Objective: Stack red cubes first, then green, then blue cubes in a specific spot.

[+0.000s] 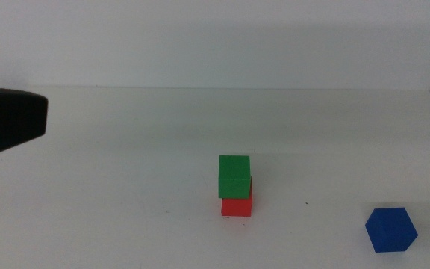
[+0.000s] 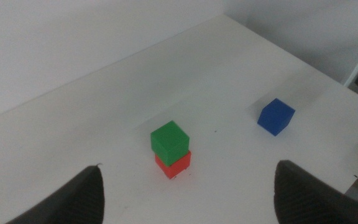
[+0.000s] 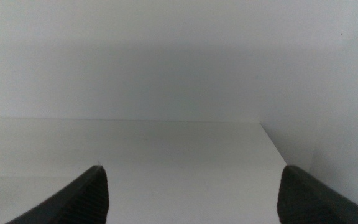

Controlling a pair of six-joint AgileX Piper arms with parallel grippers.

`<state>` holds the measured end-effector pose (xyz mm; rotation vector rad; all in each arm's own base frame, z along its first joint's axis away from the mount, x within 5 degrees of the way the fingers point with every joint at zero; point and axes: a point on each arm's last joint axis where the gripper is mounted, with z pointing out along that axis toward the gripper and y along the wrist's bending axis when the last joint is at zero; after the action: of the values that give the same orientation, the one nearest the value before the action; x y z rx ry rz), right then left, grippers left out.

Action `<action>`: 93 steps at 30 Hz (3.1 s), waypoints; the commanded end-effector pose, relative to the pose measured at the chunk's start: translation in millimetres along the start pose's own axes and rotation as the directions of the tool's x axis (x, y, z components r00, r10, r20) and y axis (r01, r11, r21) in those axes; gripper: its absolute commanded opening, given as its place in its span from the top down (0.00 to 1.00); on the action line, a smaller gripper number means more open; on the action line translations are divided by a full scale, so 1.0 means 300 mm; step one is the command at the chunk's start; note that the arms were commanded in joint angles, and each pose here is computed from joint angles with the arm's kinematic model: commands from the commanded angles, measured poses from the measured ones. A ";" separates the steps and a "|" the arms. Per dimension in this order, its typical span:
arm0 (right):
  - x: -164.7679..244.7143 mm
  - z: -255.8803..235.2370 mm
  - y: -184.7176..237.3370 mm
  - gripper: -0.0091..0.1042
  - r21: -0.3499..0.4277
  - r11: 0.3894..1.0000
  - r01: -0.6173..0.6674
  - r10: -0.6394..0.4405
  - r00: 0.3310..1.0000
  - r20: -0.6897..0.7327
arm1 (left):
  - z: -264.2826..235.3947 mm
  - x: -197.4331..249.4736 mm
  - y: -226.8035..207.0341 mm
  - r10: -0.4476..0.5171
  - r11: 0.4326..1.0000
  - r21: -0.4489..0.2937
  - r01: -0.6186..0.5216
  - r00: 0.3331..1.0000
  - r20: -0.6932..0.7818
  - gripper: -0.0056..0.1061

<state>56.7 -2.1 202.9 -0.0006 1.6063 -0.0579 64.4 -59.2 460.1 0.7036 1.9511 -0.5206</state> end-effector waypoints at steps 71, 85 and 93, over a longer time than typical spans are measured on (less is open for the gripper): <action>-0.019 0.708 0.223 0.10 -0.129 0.992 0.014 -0.129 0.228 -0.965 | -0.002 -0.016 0.005 0.018 1.000 -0.020 -0.017 0.998 0.054 0.12; 0.093 0.748 0.235 0.65 -0.096 0.995 0.031 -0.099 0.131 -0.986 | -0.002 -0.016 0.005 0.018 1.000 -0.020 -0.017 0.998 0.054 0.12; -0.211 0.747 0.373 0.88 -0.058 0.992 0.113 -0.085 0.244 -0.966 | -0.002 -0.016 0.005 0.018 1.000 -0.020 -0.017 0.998 0.054 0.12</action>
<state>287.3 92.2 228.0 -0.0953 2.9700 -0.2000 66.5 -58.9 463.1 0.6948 1.9107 -0.5043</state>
